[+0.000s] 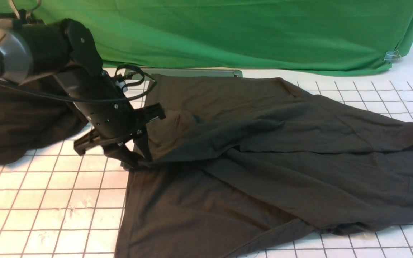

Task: Fold a long-sleeved shirt over a white checkered tablecloth.
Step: 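Fold the left side of the dark shirt inward over its body with the left gripper, then grasp the near edge of the shirt at its hem and shoulder corners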

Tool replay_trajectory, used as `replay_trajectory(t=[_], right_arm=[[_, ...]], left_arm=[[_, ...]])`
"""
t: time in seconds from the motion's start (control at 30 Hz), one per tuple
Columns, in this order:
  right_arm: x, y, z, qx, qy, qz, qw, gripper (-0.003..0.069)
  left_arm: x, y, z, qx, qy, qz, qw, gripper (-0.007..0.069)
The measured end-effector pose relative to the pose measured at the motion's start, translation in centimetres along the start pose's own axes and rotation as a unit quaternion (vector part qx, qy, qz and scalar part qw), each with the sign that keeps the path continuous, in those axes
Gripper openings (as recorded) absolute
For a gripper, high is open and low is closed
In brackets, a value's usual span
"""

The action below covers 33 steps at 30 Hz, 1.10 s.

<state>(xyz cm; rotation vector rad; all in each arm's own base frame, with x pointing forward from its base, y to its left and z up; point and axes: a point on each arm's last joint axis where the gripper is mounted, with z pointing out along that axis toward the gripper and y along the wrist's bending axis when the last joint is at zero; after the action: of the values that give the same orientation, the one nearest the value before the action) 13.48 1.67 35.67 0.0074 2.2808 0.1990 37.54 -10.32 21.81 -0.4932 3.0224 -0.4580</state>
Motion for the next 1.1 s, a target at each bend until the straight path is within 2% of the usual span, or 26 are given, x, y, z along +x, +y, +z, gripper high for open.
replay_trajectory(t=[0.07, 0.13, 0.27, 0.47, 0.53, 0.67, 0.7, 0.77, 0.9, 1.1], right_arm=[[0.1, 0.0, 0.0, 0.000, 0.007, -0.003, 1.000, 0.0241], [0.3, 0.0, 0.0, 0.000, 0.014, -0.008, 1.000, 0.0241], [0.4, 0.0, 0.0, 0.000, 0.024, -0.016, 1.000, 0.0241], [0.7, 0.0, -0.1, 0.000, 0.039, -0.026, 0.999, 0.0241], [0.8, 0.0, -0.1, 0.000, 0.043, -0.027, 0.999, 0.0241], [0.8, 0.0, -0.1, 0.000, 0.045, -0.029, 0.999, 0.0241], [0.8, 0.0, -0.1, 0.000, 0.045, -0.031, 0.998, 0.0241], [0.8, 0.0, -0.1, 0.000, 0.045, -0.034, 0.998, 0.0241], [0.8, 0.0, -0.1, 0.000, 0.045, -0.039, 0.998, 0.0241], [0.8, 0.0, -0.1, -0.001, 0.045, -0.042, 0.998, 0.0241]], left_arm=[[-0.5, -0.1, -1.3, -0.008, -0.017, 0.021, 1.000, 0.0364], [-0.9, -0.3, -3.6, -0.020, -0.039, 0.049, 0.998, 0.0438], [-0.5, -0.7, -8.1, -0.034, -0.091, 0.090, 0.991, 0.0538], [2.7, -0.3, -10.1, 0.008, -0.077, 0.104, 0.992, 0.0565], [4.2, 0.5, -9.5, 0.003, -0.057, 0.104, 0.993, 0.0567], [7.4, 3.4, -5.9, -0.028, 0.026, 0.083, 0.996, 0.0569], [9.3, 4.9, -3.4, -0.038, 0.081, 0.068, 0.994, 0.0569], [10.7, 5.8, -1.5, -0.038, 0.113, 0.061, 0.991, 0.0570], [12.3, 6.7, 1.4, -0.031, 0.103, 0.059, 0.992, 0.0570], [12.8, 5.8, 2.9, -0.031, 0.088, 0.063, 0.994, 0.0568]])
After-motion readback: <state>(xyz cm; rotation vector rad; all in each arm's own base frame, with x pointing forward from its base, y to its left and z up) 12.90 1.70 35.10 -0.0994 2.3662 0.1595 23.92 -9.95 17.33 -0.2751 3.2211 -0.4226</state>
